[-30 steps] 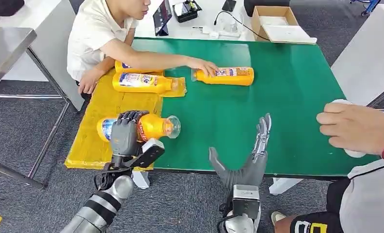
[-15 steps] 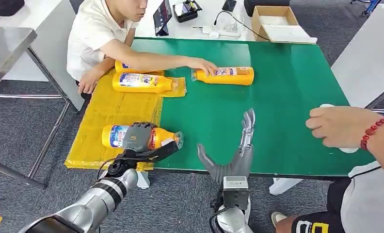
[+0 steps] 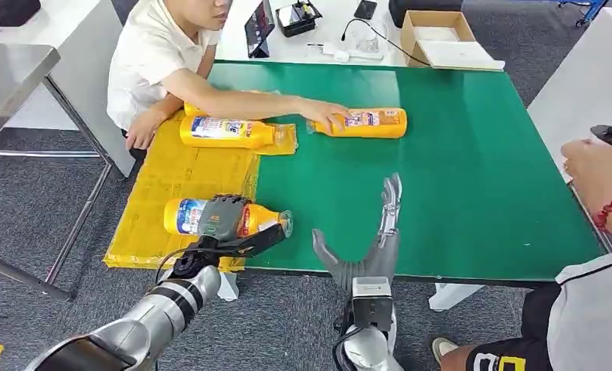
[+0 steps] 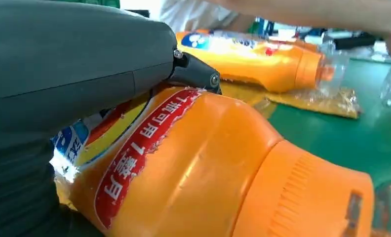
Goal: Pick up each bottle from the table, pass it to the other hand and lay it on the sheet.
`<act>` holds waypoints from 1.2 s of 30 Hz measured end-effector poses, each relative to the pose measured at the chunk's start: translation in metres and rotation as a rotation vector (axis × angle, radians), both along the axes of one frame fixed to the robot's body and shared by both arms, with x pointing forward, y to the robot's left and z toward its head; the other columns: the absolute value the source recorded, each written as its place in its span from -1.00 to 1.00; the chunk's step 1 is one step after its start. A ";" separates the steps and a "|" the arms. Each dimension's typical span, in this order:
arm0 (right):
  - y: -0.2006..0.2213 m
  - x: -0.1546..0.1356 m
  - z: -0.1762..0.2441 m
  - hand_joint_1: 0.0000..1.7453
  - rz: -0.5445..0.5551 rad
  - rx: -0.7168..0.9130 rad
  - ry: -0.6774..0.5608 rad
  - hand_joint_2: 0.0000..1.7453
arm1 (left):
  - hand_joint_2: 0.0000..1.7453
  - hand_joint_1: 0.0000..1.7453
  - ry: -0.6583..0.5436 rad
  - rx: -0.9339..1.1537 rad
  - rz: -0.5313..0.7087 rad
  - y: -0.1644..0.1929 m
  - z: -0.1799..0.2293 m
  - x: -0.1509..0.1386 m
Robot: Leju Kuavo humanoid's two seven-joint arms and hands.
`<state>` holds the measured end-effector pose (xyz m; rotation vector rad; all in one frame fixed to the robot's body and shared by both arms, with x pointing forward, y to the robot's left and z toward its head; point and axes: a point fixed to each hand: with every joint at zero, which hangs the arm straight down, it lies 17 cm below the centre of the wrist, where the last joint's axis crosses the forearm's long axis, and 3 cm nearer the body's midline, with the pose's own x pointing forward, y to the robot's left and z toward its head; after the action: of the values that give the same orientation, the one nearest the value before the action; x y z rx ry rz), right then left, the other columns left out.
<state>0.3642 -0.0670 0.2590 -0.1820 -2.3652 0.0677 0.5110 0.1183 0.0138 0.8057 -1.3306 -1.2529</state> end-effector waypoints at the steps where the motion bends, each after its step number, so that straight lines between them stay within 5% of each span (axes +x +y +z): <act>1: 0.002 0.000 -0.001 -1.00 0.004 -0.002 0.002 1.00 | 1.00 -1.00 0.018 -0.006 0.009 0.002 -0.001 0.001; 7: 0.008 0.000 -0.007 -1.00 0.022 -0.004 0.019 1.00 | 1.00 -1.00 0.172 -0.143 0.001 -0.005 -0.015 -0.002; 14: 0.015 0.000 -0.015 -1.00 0.055 0.006 0.048 1.00 | 1.00 -1.00 0.404 -0.559 -0.086 -0.046 -0.011 -0.018; 15: 0.016 -0.001 -0.017 -1.00 0.060 0.006 0.051 1.00 | -1.00 -1.00 0.435 -0.631 -0.106 -0.052 -0.008 -0.022; 20: 0.024 -0.002 -0.018 -1.00 0.083 -0.001 0.055 1.00 | -1.00 -1.00 0.606 -1.030 -0.184 -0.080 0.012 -0.045; 31: 0.027 0.000 -0.024 -1.00 0.093 -0.029 0.058 1.00 | -1.00 -1.00 0.628 -1.287 -0.231 -0.082 0.034 -0.057; 32: 0.027 -0.001 -0.025 -1.00 0.093 -0.032 0.057 1.00 | 1.00 -1.00 0.608 -1.310 -0.225 -0.080 0.036 -0.056; 36: 0.023 -0.004 -0.028 -1.00 0.073 -0.062 0.049 1.00 | 1.00 -1.00 0.407 -1.449 -0.121 -0.060 0.059 -0.043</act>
<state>0.3606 -0.0442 0.2311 -0.1228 -2.3226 0.1784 0.4677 0.0579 0.0727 -0.5301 -1.5043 -0.2417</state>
